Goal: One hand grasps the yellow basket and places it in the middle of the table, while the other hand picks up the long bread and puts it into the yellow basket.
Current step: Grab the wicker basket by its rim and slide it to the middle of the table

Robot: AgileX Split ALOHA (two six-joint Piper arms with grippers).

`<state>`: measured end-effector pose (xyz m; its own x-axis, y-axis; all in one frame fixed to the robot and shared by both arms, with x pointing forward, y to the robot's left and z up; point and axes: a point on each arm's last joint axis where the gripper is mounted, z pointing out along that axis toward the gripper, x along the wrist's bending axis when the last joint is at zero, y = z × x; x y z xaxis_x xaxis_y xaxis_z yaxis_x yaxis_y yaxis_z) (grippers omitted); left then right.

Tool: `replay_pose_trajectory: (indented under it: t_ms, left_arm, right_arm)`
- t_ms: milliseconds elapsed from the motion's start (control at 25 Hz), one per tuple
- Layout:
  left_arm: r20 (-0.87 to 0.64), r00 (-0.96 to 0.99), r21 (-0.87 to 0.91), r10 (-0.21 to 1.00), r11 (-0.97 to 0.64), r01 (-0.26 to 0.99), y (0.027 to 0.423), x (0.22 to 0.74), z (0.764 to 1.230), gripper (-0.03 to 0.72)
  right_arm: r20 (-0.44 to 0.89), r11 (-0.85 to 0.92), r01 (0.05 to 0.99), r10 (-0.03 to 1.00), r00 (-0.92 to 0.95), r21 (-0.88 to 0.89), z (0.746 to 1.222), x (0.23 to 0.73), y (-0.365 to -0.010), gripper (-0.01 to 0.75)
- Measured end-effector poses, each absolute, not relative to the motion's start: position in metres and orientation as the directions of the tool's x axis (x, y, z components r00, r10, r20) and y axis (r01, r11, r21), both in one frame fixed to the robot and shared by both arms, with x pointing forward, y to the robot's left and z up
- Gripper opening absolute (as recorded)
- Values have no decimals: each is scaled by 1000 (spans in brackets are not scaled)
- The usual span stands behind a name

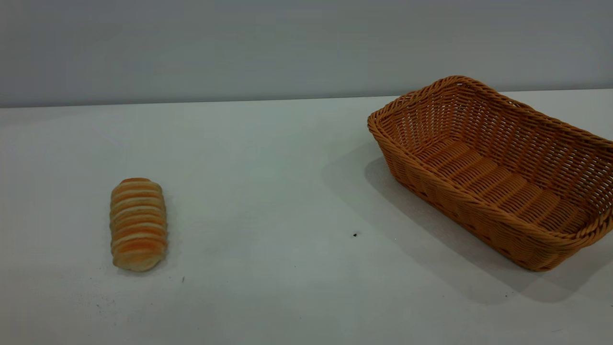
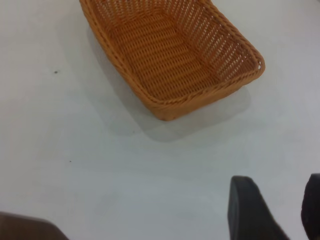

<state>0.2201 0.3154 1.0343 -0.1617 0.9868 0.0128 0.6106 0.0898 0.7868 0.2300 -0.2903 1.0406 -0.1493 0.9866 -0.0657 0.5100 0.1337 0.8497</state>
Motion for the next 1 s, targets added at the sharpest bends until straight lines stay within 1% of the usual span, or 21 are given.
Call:
replay_pose_trajectory:
  t_ms: [280, 360, 560, 720, 880, 1000]
  left_arm:
    - [14, -68, 787, 998, 31, 616, 317, 222, 1034, 559]
    - [14, -44, 787, 999, 16, 617, 317, 222, 1034, 559]
    - [15, 5, 787, 1000, -15, 617, 318, 223, 1034, 559]
    - [24, 10, 778, 1000, -25, 628, 318, 225, 1035, 559]
    - [79, 1, 730, 997, -59, 681, 318, 245, 1040, 559]
    - [77, -15, 748, 997, -48, 662, 314, 272, 1048, 559]
  right_arm:
    - [-60, 145, 506, 982, -180, 850, 1041, 230, -290, 305]
    - [-42, 137, 504, 980, -195, 853, 1041, 229, -288, 305]
    - [34, 132, 489, 948, -316, 862, 1042, 227, -282, 305]
    - [41, 130, 485, 944, -327, 865, 1043, 227, -281, 305]
    - [41, 130, 485, 944, -326, 865, 1043, 227, -281, 305]
    - [43, 127, 485, 945, -325, 865, 1043, 227, -281, 305]
